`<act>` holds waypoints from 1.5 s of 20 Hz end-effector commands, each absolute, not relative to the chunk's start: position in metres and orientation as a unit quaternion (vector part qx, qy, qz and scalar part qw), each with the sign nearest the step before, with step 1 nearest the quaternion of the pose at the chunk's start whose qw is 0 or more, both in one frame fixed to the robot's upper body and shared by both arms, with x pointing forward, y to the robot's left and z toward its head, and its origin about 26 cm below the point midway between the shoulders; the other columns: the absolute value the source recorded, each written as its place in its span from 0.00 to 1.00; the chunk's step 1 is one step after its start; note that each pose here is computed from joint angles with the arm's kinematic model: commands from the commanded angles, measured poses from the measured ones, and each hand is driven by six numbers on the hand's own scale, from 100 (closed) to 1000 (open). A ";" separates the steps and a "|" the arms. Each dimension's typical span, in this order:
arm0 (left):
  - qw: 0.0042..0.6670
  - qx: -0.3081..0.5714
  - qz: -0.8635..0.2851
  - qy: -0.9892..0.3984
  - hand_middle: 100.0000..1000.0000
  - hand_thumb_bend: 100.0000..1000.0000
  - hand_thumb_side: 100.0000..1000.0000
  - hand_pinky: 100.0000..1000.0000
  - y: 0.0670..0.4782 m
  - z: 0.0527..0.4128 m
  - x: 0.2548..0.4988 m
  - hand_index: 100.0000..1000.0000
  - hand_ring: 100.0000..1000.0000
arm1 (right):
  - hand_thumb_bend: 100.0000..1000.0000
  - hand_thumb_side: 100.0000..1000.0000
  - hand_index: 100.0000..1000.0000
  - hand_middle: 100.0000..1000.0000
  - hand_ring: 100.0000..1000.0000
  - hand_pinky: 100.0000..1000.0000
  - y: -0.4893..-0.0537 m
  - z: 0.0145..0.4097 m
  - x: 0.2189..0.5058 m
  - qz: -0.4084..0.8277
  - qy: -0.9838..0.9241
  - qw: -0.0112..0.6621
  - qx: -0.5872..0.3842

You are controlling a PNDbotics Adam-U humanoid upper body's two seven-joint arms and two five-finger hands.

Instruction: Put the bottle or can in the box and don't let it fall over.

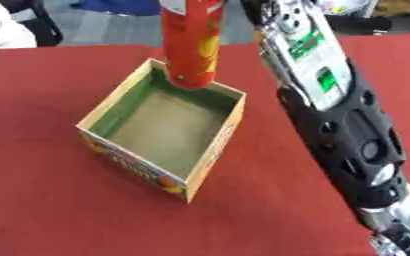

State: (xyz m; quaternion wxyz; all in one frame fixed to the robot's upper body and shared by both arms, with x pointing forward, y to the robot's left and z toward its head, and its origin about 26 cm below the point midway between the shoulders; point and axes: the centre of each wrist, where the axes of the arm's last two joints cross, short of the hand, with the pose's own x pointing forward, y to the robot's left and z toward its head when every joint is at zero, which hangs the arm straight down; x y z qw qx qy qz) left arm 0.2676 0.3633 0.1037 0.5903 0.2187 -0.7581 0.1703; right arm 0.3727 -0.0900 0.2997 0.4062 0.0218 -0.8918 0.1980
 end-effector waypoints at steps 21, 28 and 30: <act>0.581 0.224 0.160 -0.766 0.72 0.36 0.74 0.69 0.368 0.113 0.268 0.76 0.77 | 1.00 0.49 0.82 0.86 0.76 0.72 -0.087 0.256 0.403 0.239 -0.871 0.429 -0.012; 0.580 0.225 0.159 -0.766 0.72 0.37 0.74 0.69 0.368 0.112 0.268 0.76 0.77 | 1.00 0.49 0.81 0.85 0.75 0.71 -0.096 0.265 0.400 0.228 -0.878 0.420 -0.014; 0.581 0.226 0.159 -0.765 0.72 0.37 0.74 0.69 0.369 0.112 0.267 0.76 0.77 | 1.00 0.49 0.81 0.84 0.75 0.71 -0.101 0.271 0.399 0.223 -0.883 0.414 -0.019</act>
